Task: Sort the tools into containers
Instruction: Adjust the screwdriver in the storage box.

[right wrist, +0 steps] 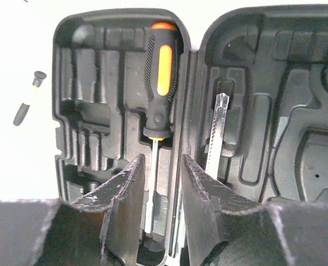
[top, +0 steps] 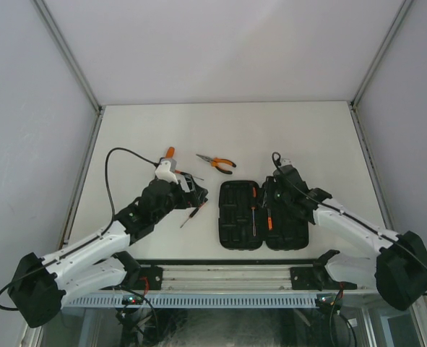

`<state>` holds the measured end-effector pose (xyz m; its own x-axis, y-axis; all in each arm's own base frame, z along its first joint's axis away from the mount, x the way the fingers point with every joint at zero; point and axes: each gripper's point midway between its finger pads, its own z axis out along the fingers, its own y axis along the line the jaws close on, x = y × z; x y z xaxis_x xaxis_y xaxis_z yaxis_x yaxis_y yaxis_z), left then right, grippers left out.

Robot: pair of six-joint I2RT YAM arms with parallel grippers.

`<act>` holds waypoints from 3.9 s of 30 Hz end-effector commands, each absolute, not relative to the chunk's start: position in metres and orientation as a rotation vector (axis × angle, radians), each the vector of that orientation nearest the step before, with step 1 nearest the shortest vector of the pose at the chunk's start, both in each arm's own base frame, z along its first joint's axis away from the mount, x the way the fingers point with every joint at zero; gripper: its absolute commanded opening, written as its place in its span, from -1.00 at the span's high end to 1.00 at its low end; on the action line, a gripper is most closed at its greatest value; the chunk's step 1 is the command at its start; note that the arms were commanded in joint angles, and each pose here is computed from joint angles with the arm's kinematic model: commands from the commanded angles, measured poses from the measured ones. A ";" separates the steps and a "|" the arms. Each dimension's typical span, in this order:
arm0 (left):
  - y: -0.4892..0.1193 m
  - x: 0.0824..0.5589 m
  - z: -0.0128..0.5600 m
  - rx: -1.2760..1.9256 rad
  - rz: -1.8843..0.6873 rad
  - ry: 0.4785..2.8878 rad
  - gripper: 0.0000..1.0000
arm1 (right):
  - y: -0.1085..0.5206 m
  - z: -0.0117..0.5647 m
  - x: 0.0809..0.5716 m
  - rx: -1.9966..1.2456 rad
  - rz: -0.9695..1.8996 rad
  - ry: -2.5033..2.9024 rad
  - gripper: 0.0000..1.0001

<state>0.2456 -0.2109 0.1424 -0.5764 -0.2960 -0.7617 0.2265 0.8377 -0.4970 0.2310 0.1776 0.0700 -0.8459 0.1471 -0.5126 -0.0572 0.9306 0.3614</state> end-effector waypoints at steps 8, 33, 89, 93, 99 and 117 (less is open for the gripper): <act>-0.236 0.263 0.152 -0.032 -0.771 2.042 -0.87 | 0.175 0.135 0.244 0.042 0.572 2.293 0.31; -0.305 0.268 0.079 0.125 -0.933 2.343 -0.01 | 0.203 0.106 0.262 -0.044 0.362 2.464 0.47; -0.287 0.279 0.049 0.057 -0.785 2.439 0.61 | 0.209 0.038 0.252 -0.150 0.149 2.748 0.77; -0.288 0.278 0.050 0.060 -0.795 2.438 0.61 | 0.204 0.031 0.246 -0.162 0.110 2.793 0.85; -0.288 0.278 0.052 0.063 -0.802 2.433 0.61 | 0.201 0.008 0.228 -0.190 0.071 2.906 1.00; -0.290 0.278 0.053 0.076 -0.811 2.432 0.63 | 0.183 -0.058 0.181 -0.138 -0.072 3.068 1.00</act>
<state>0.2646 -0.2813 0.0368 -0.8552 -0.1094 -0.5066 0.2027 0.8290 -0.5212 0.2508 0.2104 0.0268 -0.9362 -0.0797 -0.3423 -0.1052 0.9928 0.0567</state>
